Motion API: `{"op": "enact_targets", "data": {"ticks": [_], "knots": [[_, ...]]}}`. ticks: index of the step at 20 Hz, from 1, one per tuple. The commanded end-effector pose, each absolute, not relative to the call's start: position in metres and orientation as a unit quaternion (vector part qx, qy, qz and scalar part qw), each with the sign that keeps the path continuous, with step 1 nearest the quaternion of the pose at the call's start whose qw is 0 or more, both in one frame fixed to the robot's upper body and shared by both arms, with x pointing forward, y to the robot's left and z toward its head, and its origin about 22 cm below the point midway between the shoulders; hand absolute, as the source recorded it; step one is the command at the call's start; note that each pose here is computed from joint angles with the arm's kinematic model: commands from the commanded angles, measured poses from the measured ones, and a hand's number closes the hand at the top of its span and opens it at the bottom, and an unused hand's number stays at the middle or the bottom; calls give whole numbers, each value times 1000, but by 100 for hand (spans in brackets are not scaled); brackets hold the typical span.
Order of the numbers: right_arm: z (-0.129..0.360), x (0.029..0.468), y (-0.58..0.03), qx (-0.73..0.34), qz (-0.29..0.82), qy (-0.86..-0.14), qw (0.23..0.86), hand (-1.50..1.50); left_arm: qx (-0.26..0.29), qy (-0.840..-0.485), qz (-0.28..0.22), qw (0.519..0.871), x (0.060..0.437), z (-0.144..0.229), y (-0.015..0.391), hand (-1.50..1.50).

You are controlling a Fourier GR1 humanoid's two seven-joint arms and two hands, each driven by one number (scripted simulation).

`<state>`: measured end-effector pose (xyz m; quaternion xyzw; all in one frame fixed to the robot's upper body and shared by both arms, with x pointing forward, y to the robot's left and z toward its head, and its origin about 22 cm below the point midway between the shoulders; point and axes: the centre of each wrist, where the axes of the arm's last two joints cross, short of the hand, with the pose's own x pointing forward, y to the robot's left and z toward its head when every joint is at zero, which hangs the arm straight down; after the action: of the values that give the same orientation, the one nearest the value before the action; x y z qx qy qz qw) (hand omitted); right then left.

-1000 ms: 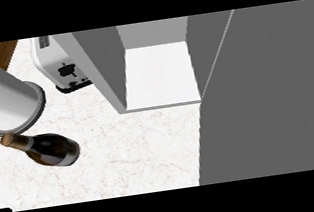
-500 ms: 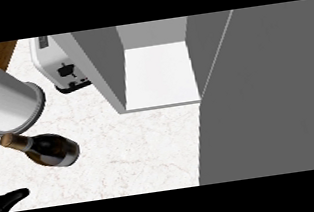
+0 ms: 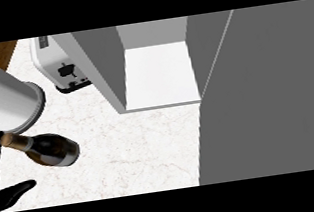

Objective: Pick up the wine, place it into the cabinet and close the cabinet

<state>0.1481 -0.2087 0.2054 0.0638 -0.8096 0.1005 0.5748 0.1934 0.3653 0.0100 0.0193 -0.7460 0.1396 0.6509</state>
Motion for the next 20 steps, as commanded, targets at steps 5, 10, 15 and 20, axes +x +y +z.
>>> {"op": "enact_targets", "data": {"ticks": [5, 10, 15, 20], "knots": [[209, 121, -212, 80, 93, -824, 553, -150, 13, -737, 128, 663, 199, -31, 373, -150], [215, 105, -203, 87, 96, -821, 556, -150, -4, -736, 130, 665, 223, -26, 363, -150], [222, 105, -212, 79, 96, -827, 548, -150, -5, -739, 135, 660, 210, -50, 358, -150], [215, 122, -210, 84, 106, -822, 553, -150, -8, -733, 131, 667, 204, -71, 366, -150]]}}
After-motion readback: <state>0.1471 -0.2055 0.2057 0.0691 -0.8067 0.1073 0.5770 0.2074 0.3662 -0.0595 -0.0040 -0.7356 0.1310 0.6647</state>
